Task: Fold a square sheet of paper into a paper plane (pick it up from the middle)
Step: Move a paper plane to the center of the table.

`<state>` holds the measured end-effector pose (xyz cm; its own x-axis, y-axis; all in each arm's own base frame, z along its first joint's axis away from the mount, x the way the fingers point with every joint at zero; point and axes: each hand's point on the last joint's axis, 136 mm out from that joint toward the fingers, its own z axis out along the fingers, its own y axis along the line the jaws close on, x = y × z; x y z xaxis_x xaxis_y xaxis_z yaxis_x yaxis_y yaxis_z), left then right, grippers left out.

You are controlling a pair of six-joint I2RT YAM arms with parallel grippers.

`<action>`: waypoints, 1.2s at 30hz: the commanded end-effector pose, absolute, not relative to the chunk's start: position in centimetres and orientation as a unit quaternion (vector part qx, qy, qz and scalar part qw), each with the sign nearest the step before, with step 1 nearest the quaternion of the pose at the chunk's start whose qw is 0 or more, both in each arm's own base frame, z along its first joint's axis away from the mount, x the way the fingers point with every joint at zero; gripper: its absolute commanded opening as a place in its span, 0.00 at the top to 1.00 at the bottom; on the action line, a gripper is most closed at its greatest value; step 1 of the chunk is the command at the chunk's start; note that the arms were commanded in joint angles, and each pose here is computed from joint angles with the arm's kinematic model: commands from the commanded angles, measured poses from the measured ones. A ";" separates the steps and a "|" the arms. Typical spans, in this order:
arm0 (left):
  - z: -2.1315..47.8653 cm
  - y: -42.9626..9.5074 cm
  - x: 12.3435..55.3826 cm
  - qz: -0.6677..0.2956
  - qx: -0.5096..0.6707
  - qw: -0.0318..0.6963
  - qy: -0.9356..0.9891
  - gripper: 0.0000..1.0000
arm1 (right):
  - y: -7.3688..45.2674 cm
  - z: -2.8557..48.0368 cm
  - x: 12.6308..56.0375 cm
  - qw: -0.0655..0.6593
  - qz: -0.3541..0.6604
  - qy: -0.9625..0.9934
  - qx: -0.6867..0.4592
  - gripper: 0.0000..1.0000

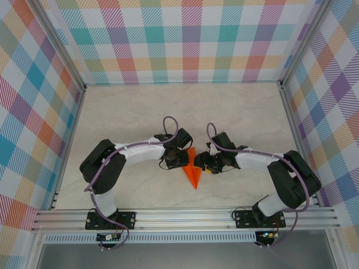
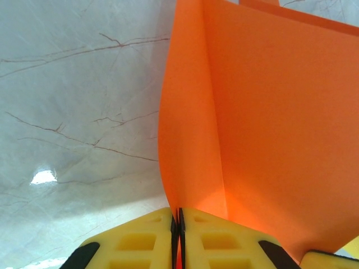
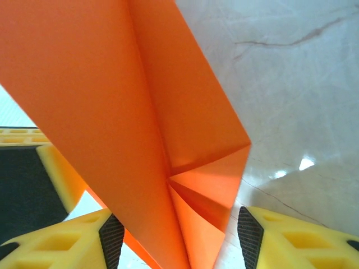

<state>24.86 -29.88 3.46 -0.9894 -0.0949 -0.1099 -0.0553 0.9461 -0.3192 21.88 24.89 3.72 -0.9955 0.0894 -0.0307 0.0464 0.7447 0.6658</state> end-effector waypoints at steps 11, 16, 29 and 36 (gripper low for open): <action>4.1 -29.7 25.2 -0.168 -0.049 0.070 0.982 0.88 | 27.4 4.4 20.6 0.012 0.400 0.916 -0.019 0.42; 4.1 -29.8 25.1 -0.168 -0.049 0.069 0.982 0.88 | 27.3 3.9 20.1 0.026 0.377 0.925 -0.033 0.42; 4.4 -29.9 25.2 -0.175 -0.052 0.072 0.981 0.88 | 26.9 2.1 19.6 0.041 0.284 0.955 -0.073 0.65; 6.4 -28.8 25.7 -0.188 -0.078 0.104 0.974 0.81 | 26.6 2.6 20.2 0.054 0.216 0.971 -0.087 0.91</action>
